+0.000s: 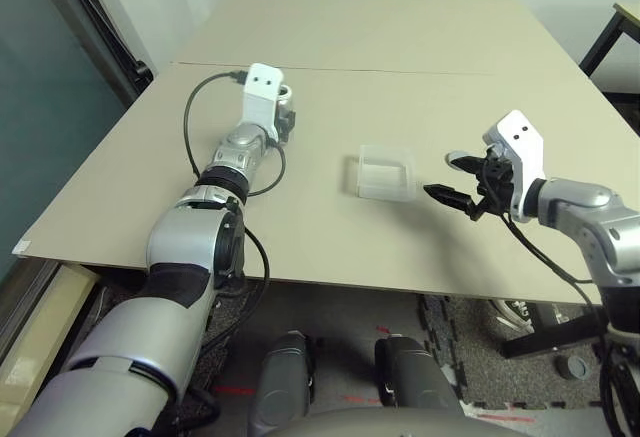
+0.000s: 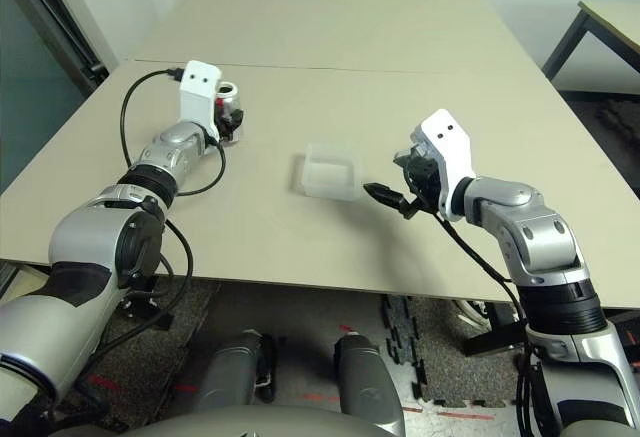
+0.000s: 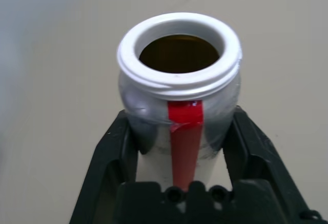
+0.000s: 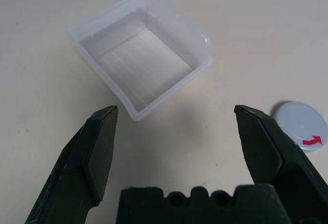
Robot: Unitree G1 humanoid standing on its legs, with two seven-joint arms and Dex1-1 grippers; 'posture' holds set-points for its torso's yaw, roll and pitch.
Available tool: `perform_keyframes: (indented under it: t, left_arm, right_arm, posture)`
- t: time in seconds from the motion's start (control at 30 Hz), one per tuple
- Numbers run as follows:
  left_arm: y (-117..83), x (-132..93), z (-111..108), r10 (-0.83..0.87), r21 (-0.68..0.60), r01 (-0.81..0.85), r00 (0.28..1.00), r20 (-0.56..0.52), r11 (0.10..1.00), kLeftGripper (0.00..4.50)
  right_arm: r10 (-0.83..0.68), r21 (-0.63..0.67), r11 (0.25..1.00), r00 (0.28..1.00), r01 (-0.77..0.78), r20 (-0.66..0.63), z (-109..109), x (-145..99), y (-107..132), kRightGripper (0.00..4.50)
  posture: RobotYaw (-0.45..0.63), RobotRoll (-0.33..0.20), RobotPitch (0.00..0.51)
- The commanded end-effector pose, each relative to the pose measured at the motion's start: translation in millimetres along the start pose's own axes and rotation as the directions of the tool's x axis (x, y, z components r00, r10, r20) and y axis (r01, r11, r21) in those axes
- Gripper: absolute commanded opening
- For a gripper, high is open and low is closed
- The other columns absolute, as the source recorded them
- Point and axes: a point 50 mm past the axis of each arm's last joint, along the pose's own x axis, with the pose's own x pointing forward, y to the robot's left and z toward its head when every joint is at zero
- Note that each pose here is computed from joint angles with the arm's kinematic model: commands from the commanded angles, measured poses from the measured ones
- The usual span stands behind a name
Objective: Pour the medicine from the bottle into the box.
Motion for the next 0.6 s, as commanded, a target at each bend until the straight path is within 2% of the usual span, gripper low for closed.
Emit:
perform_keyframes:
  t: [0.03, 0.07, 0.1, 0.17, 0.3, 0.4, 0.5, 0.6]
  left_arm:
    - [-6.5, 6.7, 41.5, -0.068, 0.429, 0.006, 0.989, 0.129, 0.903, 2.48]
    - [-12.1, 8.5, 52.8, -0.101, 0.600, -0.012, 0.983, 0.155, 0.800, 2.48]
    - [-18.3, 9.8, 60.5, -0.140, 0.715, -0.024, 0.976, 0.168, 0.698, 2.48]
    - [-33.2, 11.2, 67.6, -0.220, 0.865, -0.048, 0.959, 0.180, 0.499, 2.48]
    - [-51.6, 10.9, 62.1, -0.317, 0.954, -0.069, 0.934, 0.164, 0.291, 2.48]
    - [-69.4, 9.3, 49.5, -0.401, 0.990, -0.103, 0.907, 0.132, 0.092, 2.48]
    - [-76.4, 8.6, 38.6, -0.417, 0.992, -0.124, 0.902, 0.110, -0.005, 2.48]
    - [-76.8, 8.8, 34.4, -0.409, 0.990, -0.137, 0.906, 0.106, -0.047, 2.48]
  right_arm:
    - [-0.014, 0.002, 1.000, 1.000, 0.014, 0.012, 2.4, -3.9, -0.8, 4.50]
    - [-0.014, 0.003, 1.000, 1.000, 0.014, 0.014, 2.6, -3.2, -0.5, 4.50]
    - [-0.014, 0.004, 1.000, 1.000, 0.014, 0.016, 2.8, -2.5, -0.4, 4.50]
    - [-0.016, 0.005, 1.000, 1.000, 0.016, 0.021, 3.3, -1.6, -0.3, 4.50]
    - [-0.021, 0.003, 1.000, 0.999, 0.020, 0.028, 4.1, -0.9, -0.7, 4.50]
    - [-0.028, 0.005, 1.000, 0.999, 0.028, 0.036, 4.9, -0.6, -0.9, 4.50]
    - [-0.031, 0.010, 0.999, 0.999, 0.030, 0.041, 3.9, 0.1, 0.6, 4.50]
    - [-0.029, 0.016, 0.999, 0.999, 0.028, 0.043, 2.6, 1.4, 1.8, 4.50]
  posture:
    - [-0.15, 0.000, 0.076]
    - [-0.15, 0.000, 0.075]
    - [-0.15, 0.000, 0.075]
    - [-0.16, 0.000, 0.072]
    - [-0.18, 0.000, 0.071]
    - [-0.20, 0.000, 0.073]
    - [-0.20, 0.000, 0.073]
    - [-0.19, 0.000, 0.075]
